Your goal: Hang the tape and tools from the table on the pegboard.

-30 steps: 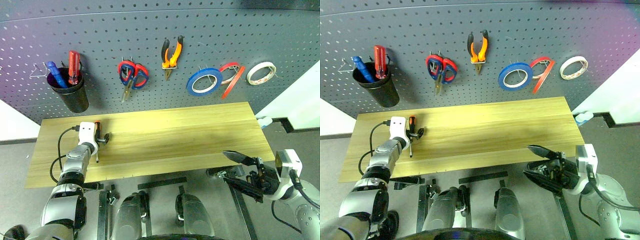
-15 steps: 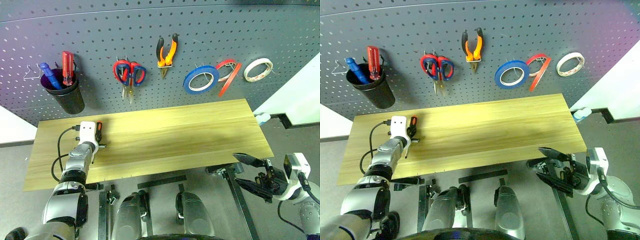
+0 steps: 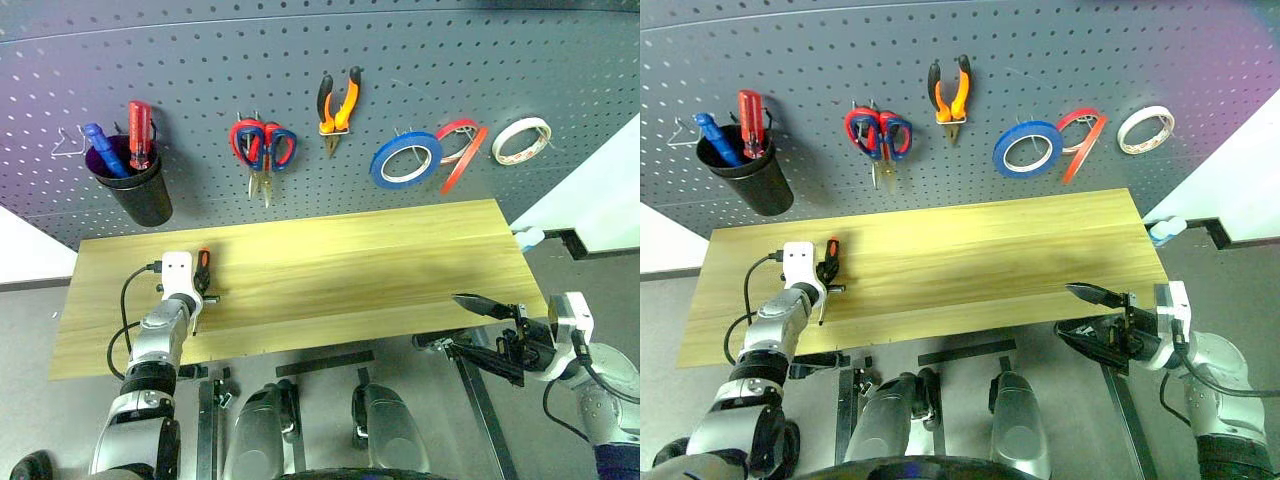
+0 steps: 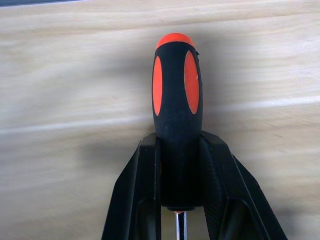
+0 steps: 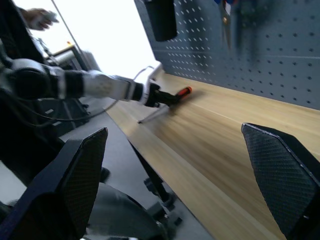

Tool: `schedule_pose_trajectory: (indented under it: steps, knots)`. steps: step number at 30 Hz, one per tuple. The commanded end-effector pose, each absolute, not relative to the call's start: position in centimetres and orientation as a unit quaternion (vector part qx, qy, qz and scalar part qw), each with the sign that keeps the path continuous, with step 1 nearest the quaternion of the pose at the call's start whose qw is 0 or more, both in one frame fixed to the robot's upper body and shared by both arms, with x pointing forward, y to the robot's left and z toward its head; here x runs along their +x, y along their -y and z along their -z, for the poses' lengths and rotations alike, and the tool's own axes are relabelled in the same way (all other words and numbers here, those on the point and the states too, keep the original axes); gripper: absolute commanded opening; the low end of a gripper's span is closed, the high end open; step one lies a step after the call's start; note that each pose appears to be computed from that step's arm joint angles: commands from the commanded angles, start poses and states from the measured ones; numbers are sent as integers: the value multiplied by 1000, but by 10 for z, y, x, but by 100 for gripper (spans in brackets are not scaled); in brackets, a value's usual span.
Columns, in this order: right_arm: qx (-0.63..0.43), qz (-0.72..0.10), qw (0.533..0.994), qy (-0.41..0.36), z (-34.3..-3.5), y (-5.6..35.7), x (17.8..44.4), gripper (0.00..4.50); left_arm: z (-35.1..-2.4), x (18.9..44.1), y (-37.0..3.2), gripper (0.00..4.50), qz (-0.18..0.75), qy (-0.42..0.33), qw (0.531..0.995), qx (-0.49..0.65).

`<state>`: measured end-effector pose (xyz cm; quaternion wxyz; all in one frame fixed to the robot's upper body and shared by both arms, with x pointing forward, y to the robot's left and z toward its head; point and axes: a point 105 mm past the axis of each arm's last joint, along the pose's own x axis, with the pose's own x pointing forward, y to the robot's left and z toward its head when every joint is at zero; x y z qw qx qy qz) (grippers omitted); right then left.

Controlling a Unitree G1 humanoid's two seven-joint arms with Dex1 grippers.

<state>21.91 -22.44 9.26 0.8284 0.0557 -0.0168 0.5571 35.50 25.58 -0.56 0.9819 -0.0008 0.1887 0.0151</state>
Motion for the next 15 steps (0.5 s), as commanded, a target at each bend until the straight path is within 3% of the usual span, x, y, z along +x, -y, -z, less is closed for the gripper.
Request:
schedule_pose_trajectory:
  steps: [1,15]
  knots:
    - [47,-564,823,38,-95,223,223,450,-16,355,-250,66,-2,-152,988,1]
    - [53,-566,818,90,-102,225,257,450,-46,326,-224,66,49,-96,993,50]
